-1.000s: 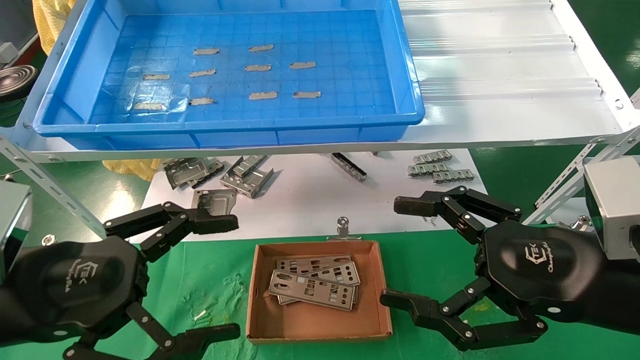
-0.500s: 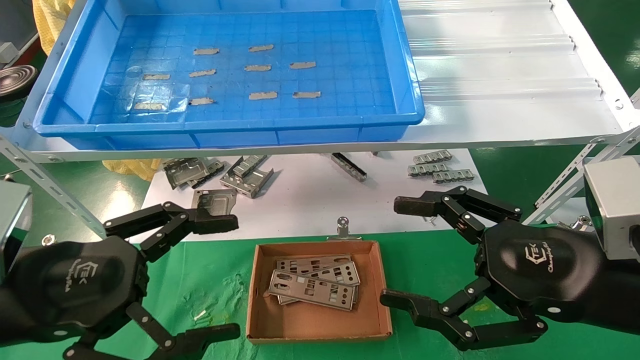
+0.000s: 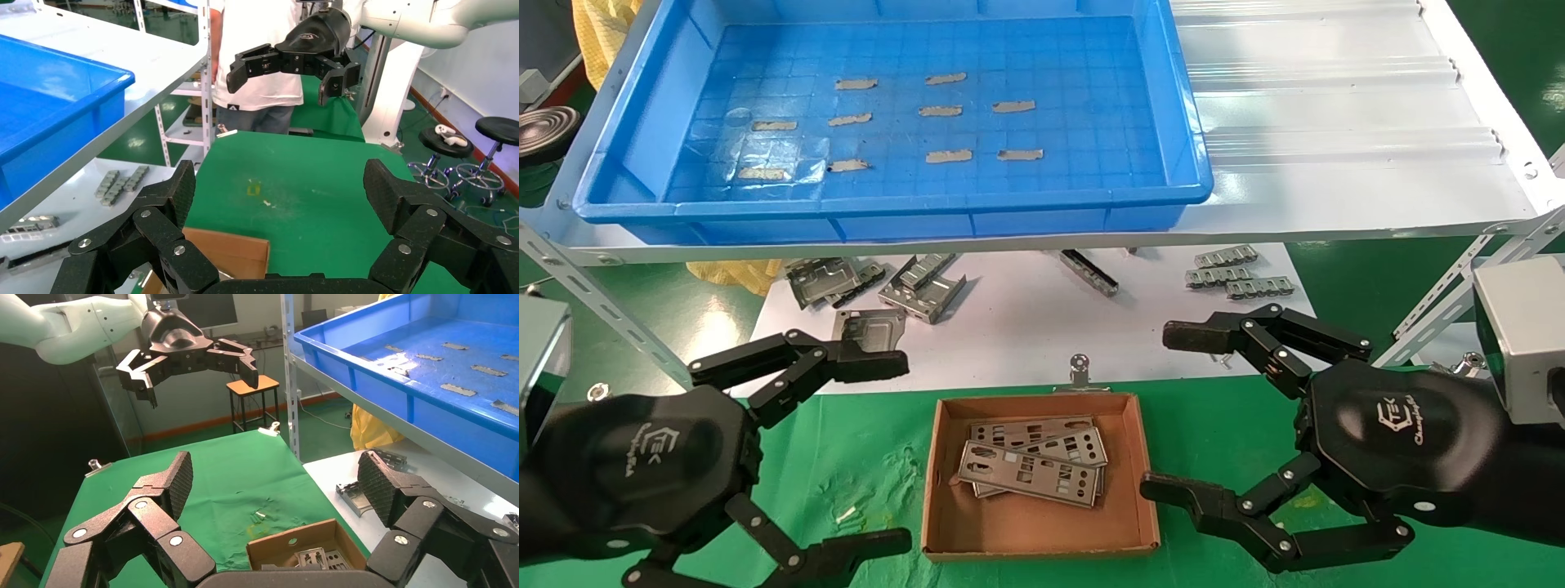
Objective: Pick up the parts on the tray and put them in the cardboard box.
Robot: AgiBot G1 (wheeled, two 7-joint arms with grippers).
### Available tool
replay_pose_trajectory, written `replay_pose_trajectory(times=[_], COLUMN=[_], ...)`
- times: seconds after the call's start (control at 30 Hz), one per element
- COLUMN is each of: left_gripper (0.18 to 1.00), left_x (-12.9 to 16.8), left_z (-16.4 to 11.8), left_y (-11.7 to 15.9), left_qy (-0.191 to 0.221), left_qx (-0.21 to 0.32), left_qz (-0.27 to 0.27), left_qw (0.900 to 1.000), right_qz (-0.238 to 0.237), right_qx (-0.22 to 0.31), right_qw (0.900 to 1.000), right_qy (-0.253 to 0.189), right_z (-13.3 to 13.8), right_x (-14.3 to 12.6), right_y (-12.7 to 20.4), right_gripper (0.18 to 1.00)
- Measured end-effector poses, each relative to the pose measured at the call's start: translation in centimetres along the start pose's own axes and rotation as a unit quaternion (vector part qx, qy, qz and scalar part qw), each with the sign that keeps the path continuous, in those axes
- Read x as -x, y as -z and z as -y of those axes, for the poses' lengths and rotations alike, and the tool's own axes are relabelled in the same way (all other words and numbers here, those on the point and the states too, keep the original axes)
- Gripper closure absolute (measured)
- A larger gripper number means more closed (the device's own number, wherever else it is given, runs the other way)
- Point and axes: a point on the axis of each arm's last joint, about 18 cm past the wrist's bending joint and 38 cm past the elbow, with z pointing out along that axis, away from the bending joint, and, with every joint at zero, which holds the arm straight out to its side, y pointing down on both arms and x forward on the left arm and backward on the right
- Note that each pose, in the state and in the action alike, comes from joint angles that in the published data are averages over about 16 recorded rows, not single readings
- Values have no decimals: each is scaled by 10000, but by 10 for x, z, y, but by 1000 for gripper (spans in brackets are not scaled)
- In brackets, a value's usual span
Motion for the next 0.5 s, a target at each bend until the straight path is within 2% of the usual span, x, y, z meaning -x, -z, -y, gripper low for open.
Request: replay_pose_trajectory(times=[0.5], left_gripper=[184], left_x=[0], left_z=[0], left_y=[0], left_qy=[0], left_qx=[0], left_qz=[0], left_qw=[10000], right_qz=[0], right_qx=[0], right_qw=[10000], right_qy=[0], right_z=[0], right_x=[0], right_y=[0], right_gripper=[179])
